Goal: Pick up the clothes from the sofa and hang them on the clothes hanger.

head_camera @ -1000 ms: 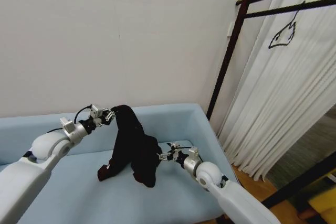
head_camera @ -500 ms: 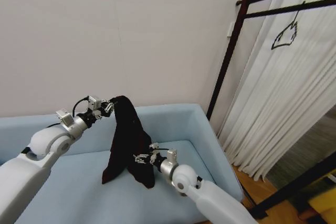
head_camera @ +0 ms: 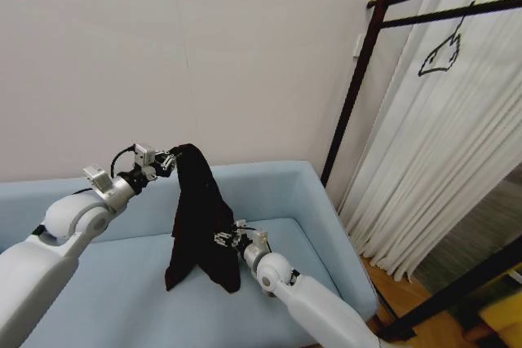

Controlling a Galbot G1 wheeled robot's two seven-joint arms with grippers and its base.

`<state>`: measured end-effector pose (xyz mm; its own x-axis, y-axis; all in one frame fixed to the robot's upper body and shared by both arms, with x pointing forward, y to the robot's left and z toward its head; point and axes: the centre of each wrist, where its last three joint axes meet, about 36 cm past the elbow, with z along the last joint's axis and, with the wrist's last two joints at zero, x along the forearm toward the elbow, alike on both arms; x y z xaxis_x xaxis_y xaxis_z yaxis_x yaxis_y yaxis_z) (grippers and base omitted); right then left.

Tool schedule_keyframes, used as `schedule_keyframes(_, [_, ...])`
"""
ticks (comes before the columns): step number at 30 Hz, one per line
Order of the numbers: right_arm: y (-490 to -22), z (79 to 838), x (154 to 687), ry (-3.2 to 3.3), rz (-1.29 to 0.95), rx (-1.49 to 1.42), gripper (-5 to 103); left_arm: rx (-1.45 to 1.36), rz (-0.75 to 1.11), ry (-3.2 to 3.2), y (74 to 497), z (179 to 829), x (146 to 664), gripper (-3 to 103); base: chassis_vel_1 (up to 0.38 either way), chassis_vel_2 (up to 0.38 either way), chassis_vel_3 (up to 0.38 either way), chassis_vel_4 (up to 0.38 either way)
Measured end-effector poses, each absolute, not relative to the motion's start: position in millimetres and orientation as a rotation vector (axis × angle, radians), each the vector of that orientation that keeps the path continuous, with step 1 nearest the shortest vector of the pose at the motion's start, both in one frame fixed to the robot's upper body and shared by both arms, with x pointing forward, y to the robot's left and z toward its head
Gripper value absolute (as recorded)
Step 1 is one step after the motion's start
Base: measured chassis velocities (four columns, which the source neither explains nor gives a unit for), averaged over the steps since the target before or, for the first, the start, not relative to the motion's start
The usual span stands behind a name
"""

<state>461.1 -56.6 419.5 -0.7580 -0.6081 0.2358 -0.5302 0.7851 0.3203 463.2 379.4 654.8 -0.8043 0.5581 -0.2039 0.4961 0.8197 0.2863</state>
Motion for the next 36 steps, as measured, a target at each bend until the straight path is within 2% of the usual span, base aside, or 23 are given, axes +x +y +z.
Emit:
schedule_keyframes(1, [-56.6,419.5,461.1,-2.649,-0.335,0.871,75,0.807,0.318,2.725,379.4,654.8,463.2,1,0.000,0.000,0.000,0.000])
schedule_keyframes(5, [-57.3,420.2,463.0,-2.652,-0.336,0.871,53,0.793,0.306,2.729,380.0,655.2,463.6,1,0.000,0.000,0.000,0.000])
schedule_keyframes(7, [-57.5,420.3,463.8,-2.653,-0.335,0.870,53,0.788,0.302,2.729,380.2,655.6,463.5,1,0.000,0.000,0.000,0.000])
schedule_keyframes(11, [-57.8,420.5,465.5,-2.657,-0.333,0.865,32,0.772,0.297,2.732,380.4,656.4,462.9,1,0.000,0.000,0.000,0.000])
schedule_keyframes(13, [-58.6,421.0,465.8,-2.660,-0.330,0.860,32,0.766,0.295,2.733,380.4,656.2,462.8,1,0.000,0.000,0.000,0.000])
schedule_keyframes(17, [-68.2,428.0,468.6,-2.690,-0.322,0.829,10,0.738,0.279,2.741,378.3,653.7,461.0,1,0.000,0.000,0.000,0.000])
schedule_keyframes(19, [-71.1,430.3,469.7,-2.699,-0.320,0.821,10,0.735,0.276,2.742,377.4,653.2,460.1,1,0.000,0.000,0.000,0.000])
schedule_keyframes(21, [-76.7,436.9,471.9,-2.722,-0.315,0.802,2,0.733,0.271,2.746,375.0,652.3,457.8,1,0.000,0.000,0.000,0.000])
schedule_keyframes(28, [-96.3,465.4,477.3,-2.804,-0.297,0.748,0,0.651,0.229,2.764,366.5,646.9,452.1,1,0.000,0.000,0.000,0.000])
schedule_keyframes(36, [-138.1,534.4,480.4,-2.917,-0.229,0.745,0,0.441,0.141,2.782,346.4,643.0,435.7,1,0.000,0.000,0.000,0.000])
